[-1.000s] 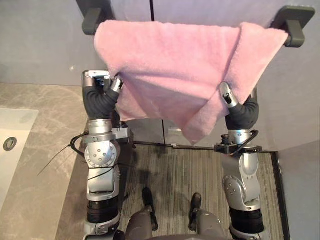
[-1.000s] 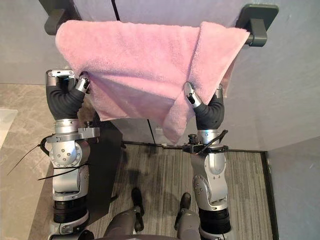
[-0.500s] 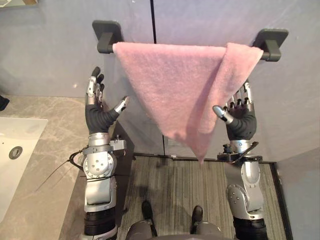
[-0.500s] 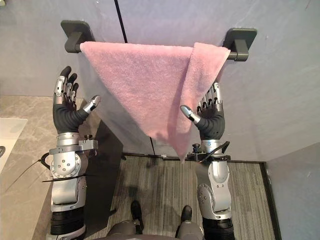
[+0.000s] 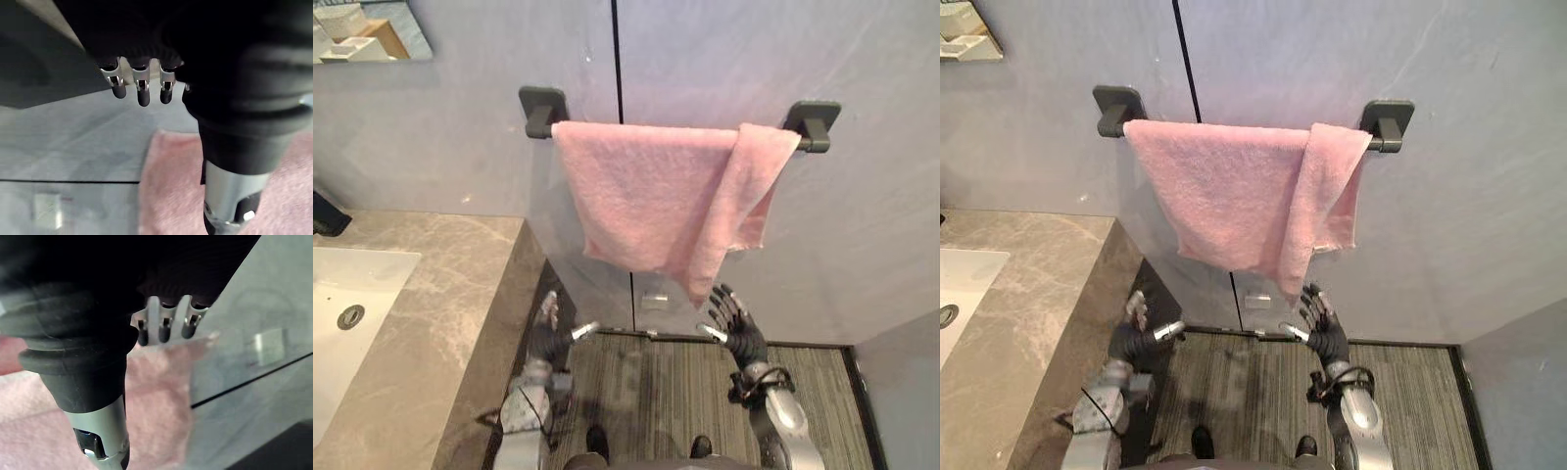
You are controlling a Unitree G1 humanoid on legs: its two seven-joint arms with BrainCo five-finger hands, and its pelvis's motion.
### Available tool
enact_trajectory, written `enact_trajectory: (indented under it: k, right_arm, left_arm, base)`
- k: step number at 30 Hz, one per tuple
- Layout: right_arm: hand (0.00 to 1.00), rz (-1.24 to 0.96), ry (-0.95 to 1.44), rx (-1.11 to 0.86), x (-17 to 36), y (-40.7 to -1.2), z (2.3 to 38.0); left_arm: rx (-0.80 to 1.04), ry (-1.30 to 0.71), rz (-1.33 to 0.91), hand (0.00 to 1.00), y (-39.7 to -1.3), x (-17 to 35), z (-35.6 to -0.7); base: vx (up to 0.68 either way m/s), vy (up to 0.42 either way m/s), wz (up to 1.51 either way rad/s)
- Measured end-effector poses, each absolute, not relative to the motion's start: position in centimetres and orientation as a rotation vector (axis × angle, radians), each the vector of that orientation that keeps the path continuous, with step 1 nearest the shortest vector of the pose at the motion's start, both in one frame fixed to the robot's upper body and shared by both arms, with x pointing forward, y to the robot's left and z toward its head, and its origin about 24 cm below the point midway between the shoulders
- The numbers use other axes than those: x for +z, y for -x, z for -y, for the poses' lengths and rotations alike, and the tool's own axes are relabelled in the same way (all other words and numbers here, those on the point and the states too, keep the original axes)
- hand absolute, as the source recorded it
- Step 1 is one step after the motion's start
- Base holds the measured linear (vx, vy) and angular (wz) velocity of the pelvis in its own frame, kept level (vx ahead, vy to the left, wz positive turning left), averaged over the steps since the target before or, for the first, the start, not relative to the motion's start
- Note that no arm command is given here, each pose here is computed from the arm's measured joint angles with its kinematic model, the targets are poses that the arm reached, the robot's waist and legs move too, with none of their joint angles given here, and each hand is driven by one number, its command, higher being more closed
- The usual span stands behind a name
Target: Organize washtable
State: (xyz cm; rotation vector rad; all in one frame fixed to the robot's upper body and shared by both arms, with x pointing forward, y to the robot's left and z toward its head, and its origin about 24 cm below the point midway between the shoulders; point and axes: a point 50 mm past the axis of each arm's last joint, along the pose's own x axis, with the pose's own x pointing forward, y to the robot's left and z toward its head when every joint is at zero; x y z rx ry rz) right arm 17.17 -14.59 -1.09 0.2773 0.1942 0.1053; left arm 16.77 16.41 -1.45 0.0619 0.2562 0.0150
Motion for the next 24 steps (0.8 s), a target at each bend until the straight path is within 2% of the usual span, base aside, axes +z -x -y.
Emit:
enact_trajectory:
  k: [5, 10, 14, 16, 21, 24]
  right_arm:
    - [0.0, -0.255, -0.303, 0.235, -1.8, -14.6, 13.5]
    - [0.0, -0.087, -0.45, 0.488, 1.9, -14.7, 11.7]
    - [0.0, 0.069, -0.572, 0.615, 5.1, -16.4, 10.4]
    - [0.0, 0.122, -0.598, 0.673, 6.3, -17.1, 9.6]
    - [0.0, 0.232, -0.659, 0.821, 9.1, -18.9, 6.5]
    - [0.0, 0.27, -0.647, 0.822, 9.9, -20.0, 5.7]
  left_arm:
    - [-0.156, 0.014, -0.349, 0.0, -14.1, -2.9, -14.9]
    - [-0.378, 0.142, -0.333, 0.0, -13.2, -2.1, -13.9]
    - [-0.473, 0.37, -0.097, 0.0, -14.6, 2.6, -13.6]
    - [-0.5, 0.424, -0.007, 0.0, -15.8, 4.1, -13.3]
    - [-0.51, 0.496, 0.213, 0.0, -19.4, 7.9, -12.6]
    - [-0.483, 0.503, 0.295, 0.0, -20.4, 9.3, -12.4]
  base:
    - [-0.01, -0.001, 0.03]
    - [0.03, -0.006, 0.04]
    - [0.05, -0.009, -0.02]
    - [0.02, -0.002, 0.0]
    - [0.0, 0.0, 0.0]
    - [0.0, 0.0, 0.0]
